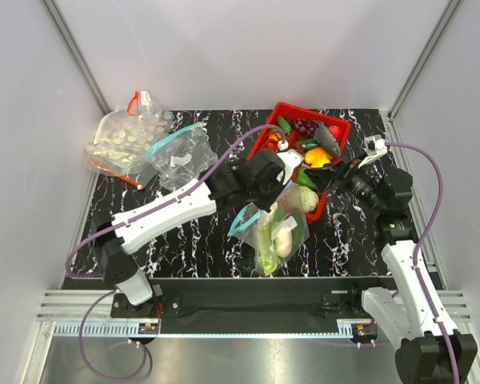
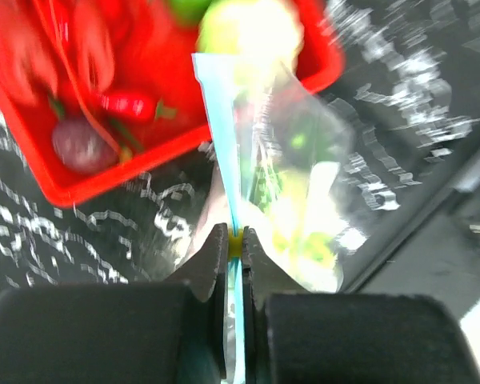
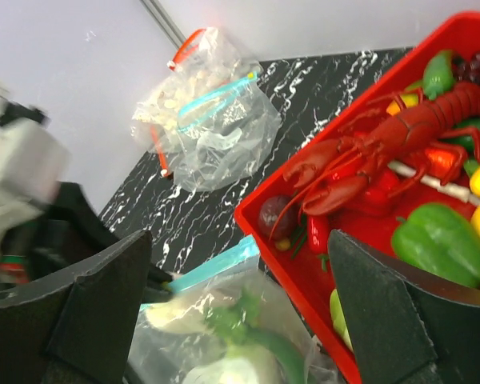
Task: Place the food in the zip-top bag and seal the zipper
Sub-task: Zip the zipper food storage bag at the center of the board.
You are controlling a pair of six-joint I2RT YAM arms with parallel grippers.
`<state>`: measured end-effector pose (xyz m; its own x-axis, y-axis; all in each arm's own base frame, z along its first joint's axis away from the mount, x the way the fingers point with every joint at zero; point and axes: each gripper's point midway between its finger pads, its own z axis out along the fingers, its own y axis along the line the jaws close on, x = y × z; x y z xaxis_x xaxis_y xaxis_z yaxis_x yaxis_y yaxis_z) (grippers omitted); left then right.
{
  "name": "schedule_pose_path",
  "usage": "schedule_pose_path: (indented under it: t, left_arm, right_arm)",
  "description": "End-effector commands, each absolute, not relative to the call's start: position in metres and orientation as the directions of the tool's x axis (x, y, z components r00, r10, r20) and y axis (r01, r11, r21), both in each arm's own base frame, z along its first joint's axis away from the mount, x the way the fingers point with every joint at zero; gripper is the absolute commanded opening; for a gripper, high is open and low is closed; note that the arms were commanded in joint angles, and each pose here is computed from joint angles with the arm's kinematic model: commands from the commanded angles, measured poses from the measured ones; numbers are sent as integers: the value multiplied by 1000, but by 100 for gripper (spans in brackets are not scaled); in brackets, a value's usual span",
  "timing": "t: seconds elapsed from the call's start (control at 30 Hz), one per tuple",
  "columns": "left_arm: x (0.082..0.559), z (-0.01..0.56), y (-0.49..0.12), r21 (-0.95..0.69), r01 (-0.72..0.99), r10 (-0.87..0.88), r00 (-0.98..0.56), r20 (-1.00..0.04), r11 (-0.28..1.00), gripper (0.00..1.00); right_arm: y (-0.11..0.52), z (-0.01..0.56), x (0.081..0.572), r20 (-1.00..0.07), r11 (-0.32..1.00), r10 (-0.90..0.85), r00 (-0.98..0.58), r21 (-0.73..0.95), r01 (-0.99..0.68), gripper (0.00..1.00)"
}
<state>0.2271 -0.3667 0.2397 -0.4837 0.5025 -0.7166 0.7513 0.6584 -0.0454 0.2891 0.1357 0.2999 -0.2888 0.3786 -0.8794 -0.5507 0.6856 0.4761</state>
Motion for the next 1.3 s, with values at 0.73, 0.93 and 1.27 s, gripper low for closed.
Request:
schedule_pose_path:
  t: [0.73, 0.93, 1.27]
  left_arm:
    - [199, 385, -363, 69, 787, 400, -234, -886, 613, 0]
    - [202, 406, -332, 160, 728, 441, -213, -872, 667, 0]
    - [211, 336, -359, 131, 706, 450, -286, -846, 696, 0]
  right_arm:
    - [123, 326, 247, -821, 731, 393, -413, 552, -401, 96]
    - [116, 343, 244, -822, 747, 415, -390, 553, -371, 96]
    - [126, 346, 243, -811, 707, 417, -410, 573, -415, 96]
